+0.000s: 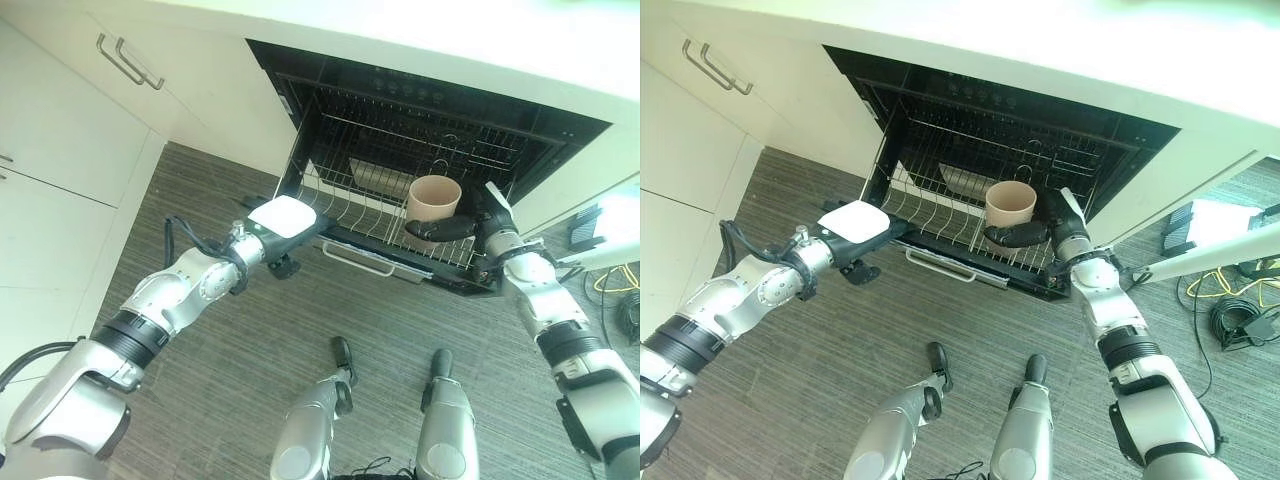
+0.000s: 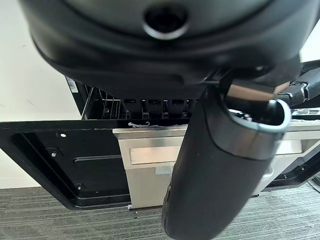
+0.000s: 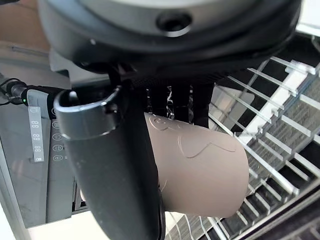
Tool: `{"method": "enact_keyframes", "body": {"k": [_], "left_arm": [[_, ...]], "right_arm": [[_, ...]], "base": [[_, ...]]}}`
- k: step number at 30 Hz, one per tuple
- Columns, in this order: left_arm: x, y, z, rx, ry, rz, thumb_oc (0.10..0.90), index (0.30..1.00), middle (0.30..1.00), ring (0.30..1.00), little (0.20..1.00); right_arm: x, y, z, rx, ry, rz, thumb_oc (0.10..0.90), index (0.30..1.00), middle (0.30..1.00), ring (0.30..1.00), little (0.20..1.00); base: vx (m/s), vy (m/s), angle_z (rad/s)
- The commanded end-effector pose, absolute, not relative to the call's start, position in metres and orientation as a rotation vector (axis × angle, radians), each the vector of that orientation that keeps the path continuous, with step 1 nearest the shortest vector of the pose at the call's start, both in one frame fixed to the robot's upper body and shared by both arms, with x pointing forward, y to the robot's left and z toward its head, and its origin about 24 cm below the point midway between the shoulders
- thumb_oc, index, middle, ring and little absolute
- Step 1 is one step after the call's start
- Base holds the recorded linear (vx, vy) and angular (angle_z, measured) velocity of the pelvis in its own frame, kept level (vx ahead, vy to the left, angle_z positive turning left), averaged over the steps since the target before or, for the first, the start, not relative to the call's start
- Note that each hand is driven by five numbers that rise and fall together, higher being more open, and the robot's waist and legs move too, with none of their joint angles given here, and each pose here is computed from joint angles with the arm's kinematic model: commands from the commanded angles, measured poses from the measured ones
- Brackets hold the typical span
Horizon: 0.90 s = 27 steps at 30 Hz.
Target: Place the dishes in the dishwasher.
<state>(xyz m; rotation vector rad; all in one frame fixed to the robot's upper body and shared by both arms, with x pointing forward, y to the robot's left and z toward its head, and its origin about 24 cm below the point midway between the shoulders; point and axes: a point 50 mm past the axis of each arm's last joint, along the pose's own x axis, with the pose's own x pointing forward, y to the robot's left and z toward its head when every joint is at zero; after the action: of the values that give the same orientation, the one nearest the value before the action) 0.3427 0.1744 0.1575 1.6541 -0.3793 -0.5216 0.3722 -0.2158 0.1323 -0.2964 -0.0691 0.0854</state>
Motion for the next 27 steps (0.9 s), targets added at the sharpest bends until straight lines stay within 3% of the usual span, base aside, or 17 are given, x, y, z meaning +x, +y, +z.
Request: {"method": "enact_keyframes", "body": {"k": [1,14,15,16,27], "left_arm": [[0.343,0.169,0.206,1.612,-0.547,-0.375,0.8,0.9,0.9,0.9,0.9],[0.34,0.174,0.197,1.576,-0.524,-0.347,0.8,0.9,0.9,0.9,0.9],[0.339,0.175,0.198,1.575,-0.523,-0.347,0.8,0.9,0.9,0.9,0.9],[0.339,0.175,0.198,1.574,-0.522,-0.347,0.8,0.9,0.9,0.9,0.9],[0.336,0.181,0.199,1.575,-0.499,-0.331,0.8,0.9,0.9,0.9,0.9]], "right_arm": [[0.376,-0.22,0.199,-0.27,-0.322,0.057,0.4,0.3,0.3,0.3,0.3],[0.367,-0.231,0.149,-0.268,-0.187,-0.05,0.4,0.3,0.3,0.3,0.3],[0.366,-0.234,0.146,-0.275,-0.18,-0.061,0.433,0.349,0.349,0.349,0.349],[0.365,-0.236,0.145,-0.285,-0.176,-0.069,0.8,0.9,0.9,0.9,0.9],[0.356,-0.248,0.144,-0.365,-0.222,-0.156,0.8,0.9,0.9,0.9,0.9]], "base": [[0.01,0.045,-0.09],[0.01,0.031,-0.02],[0.0,0.0,0.0],[0.0,0.0,0.0],[0.0,0.0,-0.03]]}}
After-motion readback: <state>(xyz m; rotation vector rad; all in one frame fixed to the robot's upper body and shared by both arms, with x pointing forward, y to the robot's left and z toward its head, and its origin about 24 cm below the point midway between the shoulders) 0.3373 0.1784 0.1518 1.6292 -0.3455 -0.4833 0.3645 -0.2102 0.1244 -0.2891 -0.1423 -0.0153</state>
